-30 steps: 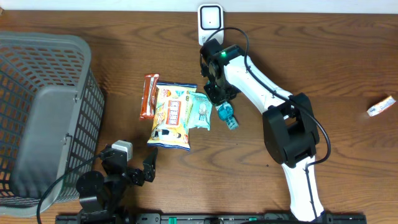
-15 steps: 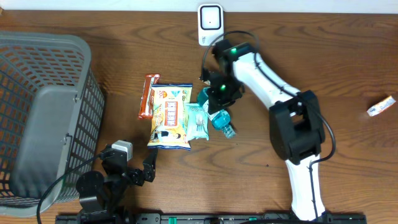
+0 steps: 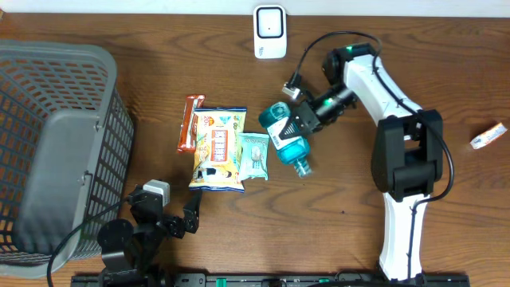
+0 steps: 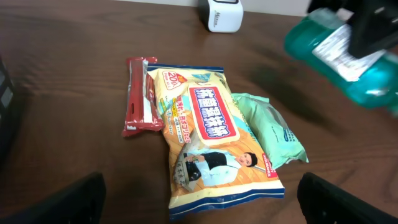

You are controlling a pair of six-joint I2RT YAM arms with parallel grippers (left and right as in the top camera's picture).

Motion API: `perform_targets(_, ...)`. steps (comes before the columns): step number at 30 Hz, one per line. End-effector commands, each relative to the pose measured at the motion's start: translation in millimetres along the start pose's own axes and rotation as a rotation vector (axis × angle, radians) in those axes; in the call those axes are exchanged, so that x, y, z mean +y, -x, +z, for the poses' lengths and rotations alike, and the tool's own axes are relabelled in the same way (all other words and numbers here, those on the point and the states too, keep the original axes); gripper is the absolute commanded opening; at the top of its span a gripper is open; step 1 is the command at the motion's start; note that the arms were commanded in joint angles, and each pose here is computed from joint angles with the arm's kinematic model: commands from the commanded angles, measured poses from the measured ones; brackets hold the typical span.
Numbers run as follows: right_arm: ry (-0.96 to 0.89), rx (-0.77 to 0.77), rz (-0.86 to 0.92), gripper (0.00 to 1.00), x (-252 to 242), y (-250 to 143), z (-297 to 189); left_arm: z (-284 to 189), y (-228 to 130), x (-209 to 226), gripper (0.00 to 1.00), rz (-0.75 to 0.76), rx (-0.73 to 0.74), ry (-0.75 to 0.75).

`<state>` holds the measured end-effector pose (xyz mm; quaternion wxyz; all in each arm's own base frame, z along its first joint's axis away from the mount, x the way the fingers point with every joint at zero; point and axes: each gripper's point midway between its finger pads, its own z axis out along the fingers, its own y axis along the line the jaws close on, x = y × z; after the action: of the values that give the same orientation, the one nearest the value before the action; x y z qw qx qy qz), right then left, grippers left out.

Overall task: Scan the item barcode
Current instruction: 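Lift the Listerine bottle off the wipe packs with the right gripper, then hold the Listerine bottle over the white scanner with the right gripper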

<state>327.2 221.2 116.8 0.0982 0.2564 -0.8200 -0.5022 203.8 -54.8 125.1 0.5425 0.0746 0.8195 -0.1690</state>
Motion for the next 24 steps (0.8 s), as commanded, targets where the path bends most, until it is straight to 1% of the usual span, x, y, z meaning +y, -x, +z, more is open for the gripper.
perform_targets(1, 0.153, -0.125, -0.179, 0.01, 32, 11, -13, -1, 3, -1, 0.98, 0.013, -0.010, -0.002)
perform_targets(9, 0.144, -0.124, -0.177, 0.01, 31, 10, -15, -1, 3, -1, 0.98, 0.013, -0.009, -0.002)
perform_targets(13, 0.114, -0.106, -0.253, 0.01, 26, 7, -14, -1, 3, -1, 0.98, 0.013, -0.009, -0.002)
perform_targets(16, 0.033, -0.098, -0.354, 0.01, 10, 14, -14, -1, 3, -1, 0.98, 0.013, -0.009, -0.002)
perform_targets(17, -0.010, -0.100, -0.381, 0.01, 1, 20, -15, -1, 3, -1, 0.98, 0.013, -0.009, -0.002)
perform_targets(19, -0.105, -0.112, -0.355, 0.01, -19, 34, -17, -1, 3, -1, 0.98, 0.013, -0.009, -0.002)
perform_targets(21, -0.270, -0.128, -0.257, 0.01, -49, 52, -23, -1, 3, -1, 0.98, 0.013, -0.009, -0.002)
perform_targets(23, -0.493, -0.156, -0.157, 0.01, -82, 70, -36, -1, 3, -1, 0.98, 0.013, -0.009, -0.002)
perform_targets(24, -0.539, -0.163, -0.163, 0.01, -85, 75, -39, -1, 3, -1, 0.98, 0.013, -0.009, -0.002)
